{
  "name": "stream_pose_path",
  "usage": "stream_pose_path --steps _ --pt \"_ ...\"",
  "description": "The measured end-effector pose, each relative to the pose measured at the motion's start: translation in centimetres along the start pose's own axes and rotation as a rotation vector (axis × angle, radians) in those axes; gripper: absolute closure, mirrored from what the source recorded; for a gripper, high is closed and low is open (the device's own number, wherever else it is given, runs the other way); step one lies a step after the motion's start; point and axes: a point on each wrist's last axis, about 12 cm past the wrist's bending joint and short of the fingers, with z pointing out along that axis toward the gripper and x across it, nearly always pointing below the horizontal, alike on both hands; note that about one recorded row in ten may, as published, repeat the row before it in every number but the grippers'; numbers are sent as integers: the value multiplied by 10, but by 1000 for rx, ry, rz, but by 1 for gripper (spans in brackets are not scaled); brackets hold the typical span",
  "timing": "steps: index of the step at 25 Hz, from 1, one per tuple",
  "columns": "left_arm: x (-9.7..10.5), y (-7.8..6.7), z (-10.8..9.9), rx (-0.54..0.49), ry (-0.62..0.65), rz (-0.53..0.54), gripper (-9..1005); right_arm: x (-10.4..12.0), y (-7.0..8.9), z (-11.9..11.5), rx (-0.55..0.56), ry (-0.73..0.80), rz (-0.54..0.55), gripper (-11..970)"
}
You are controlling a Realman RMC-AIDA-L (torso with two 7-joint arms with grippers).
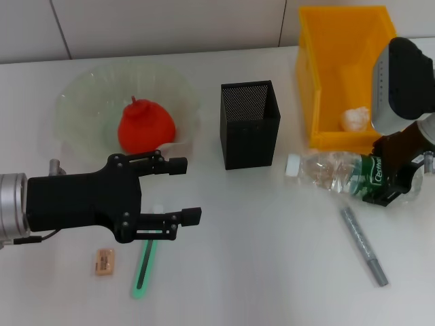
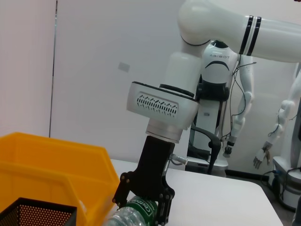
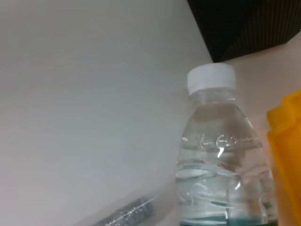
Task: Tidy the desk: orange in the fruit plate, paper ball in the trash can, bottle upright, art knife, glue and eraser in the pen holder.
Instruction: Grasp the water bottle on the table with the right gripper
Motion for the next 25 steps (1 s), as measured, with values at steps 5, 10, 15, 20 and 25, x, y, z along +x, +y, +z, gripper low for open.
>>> stream_pose_path --steps 5,10,15,20,25 --pt "1 0 0 -1 1 1 184 -1 1 2 4 8 0 239" --pt "2 -1 -1 -3 -1 -3 184 -5 2 3 13 25 1 239" --pt "2 -2 -1 -1 -1 -4 183 -8 3 5 12 39 -7 238" --pt "3 -2 -2 -2 0 -6 183 -9 6 6 12 48 -13 238" --pt "4 -2 -2 -3 0 -7 183 -11 7 3 22 36 -17 239"
